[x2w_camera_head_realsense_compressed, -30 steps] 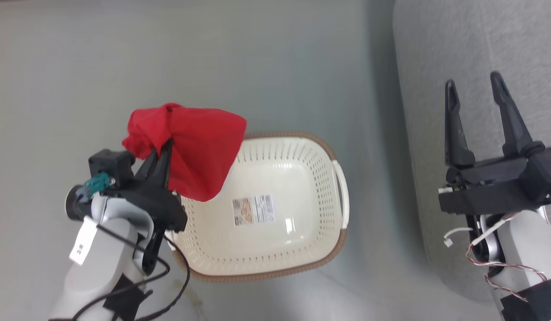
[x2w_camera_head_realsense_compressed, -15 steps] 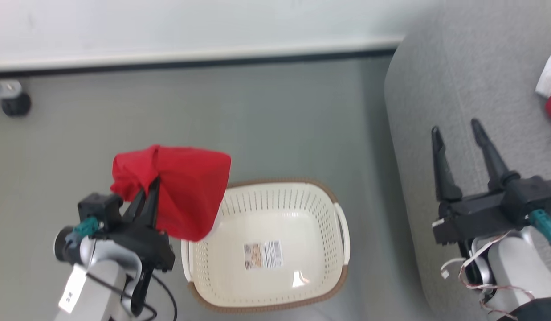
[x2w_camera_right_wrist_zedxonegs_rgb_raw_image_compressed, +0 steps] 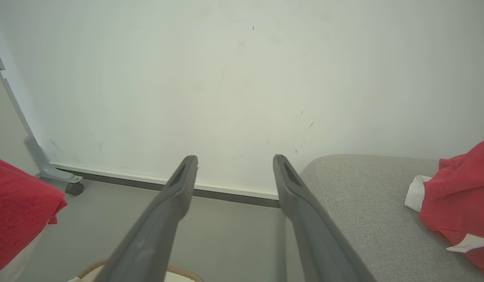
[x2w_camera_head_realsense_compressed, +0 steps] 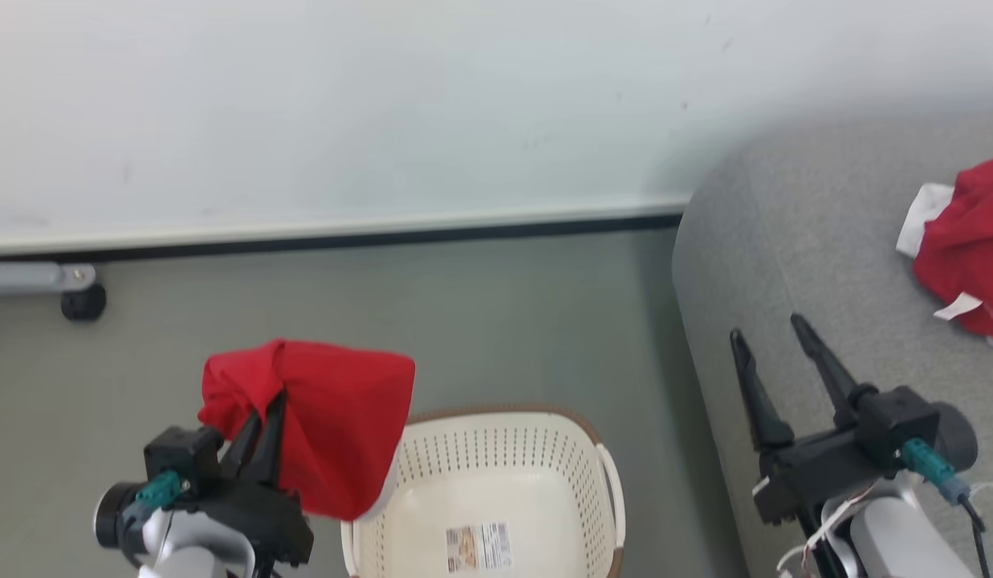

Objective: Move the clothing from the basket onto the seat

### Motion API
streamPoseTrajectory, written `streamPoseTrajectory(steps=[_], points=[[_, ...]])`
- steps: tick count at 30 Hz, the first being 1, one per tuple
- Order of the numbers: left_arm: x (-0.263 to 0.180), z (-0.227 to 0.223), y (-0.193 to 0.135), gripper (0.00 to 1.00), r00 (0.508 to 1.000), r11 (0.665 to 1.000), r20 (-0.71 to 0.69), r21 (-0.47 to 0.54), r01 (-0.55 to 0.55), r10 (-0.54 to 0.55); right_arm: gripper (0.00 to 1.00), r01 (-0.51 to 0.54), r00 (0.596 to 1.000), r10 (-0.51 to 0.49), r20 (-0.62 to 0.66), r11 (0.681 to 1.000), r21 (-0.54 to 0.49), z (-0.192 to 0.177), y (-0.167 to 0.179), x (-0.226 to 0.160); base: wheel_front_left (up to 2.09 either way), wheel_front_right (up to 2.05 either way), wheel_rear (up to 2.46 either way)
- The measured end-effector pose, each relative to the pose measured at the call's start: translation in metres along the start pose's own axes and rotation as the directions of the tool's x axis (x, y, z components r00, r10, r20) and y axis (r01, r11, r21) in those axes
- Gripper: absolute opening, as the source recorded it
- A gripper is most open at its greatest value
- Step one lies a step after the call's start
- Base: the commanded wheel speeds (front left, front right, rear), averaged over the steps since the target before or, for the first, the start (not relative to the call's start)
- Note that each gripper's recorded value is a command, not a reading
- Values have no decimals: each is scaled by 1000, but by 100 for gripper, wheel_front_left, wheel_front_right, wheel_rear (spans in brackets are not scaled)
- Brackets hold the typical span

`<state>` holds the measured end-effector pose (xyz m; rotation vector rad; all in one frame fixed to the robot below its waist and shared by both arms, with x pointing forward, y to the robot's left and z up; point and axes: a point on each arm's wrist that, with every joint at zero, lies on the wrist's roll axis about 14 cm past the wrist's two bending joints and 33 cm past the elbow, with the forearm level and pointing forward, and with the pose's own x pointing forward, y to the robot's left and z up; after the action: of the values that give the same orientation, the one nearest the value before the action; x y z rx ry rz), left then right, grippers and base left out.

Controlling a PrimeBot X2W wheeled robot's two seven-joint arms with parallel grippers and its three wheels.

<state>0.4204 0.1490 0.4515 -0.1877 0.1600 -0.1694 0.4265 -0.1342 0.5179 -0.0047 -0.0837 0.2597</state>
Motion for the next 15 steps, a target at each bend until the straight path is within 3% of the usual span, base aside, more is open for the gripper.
streamPoseTrajectory(steps=[15], points=[[-49,51,-14,0,987,998,160,61,15,-24,100,-50,997,50,59,999,-2,25,24,-37,0,0,0]])
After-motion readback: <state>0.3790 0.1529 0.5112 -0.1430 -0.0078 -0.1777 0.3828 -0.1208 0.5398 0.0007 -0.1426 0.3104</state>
